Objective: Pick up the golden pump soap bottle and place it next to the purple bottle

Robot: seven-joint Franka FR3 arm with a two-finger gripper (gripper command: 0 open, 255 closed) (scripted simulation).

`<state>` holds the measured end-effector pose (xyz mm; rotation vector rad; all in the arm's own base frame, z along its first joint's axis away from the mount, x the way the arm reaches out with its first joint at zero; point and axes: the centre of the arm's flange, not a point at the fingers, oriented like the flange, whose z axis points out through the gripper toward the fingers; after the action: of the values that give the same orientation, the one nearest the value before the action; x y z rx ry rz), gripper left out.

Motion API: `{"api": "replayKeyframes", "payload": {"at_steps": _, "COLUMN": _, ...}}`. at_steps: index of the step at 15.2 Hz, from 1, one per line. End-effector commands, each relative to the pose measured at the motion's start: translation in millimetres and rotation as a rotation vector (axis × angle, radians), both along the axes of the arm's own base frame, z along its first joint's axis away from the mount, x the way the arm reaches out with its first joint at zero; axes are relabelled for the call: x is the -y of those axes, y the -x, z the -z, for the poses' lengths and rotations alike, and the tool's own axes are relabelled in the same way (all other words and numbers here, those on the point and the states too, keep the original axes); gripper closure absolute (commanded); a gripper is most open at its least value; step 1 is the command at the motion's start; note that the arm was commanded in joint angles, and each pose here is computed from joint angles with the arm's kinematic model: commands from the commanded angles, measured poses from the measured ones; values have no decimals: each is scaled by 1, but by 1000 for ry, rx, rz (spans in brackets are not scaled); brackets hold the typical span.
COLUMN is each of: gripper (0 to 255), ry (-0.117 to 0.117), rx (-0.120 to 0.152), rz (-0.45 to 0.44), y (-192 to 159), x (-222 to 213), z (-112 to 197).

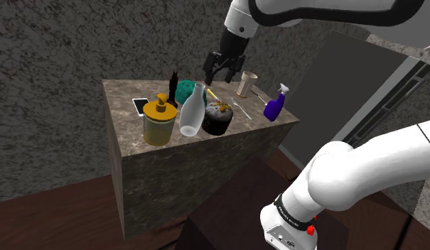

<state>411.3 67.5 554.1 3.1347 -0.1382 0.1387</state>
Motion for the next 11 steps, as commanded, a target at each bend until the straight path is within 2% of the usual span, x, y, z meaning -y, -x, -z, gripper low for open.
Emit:
{"api": "replayKeyframes", "payload": {"at_steps": 1, "gripper": 0, "ry": 0, "rx": 2, "rz": -2, "y": -18, "x": -12, "z": 16}}
{"api": "replayKeyframes", "payload": {"at_steps": 11, "gripper": 0, "ry": 5, "rx": 7, "rz": -13, "y": -114, "x": -73, "z": 83}}
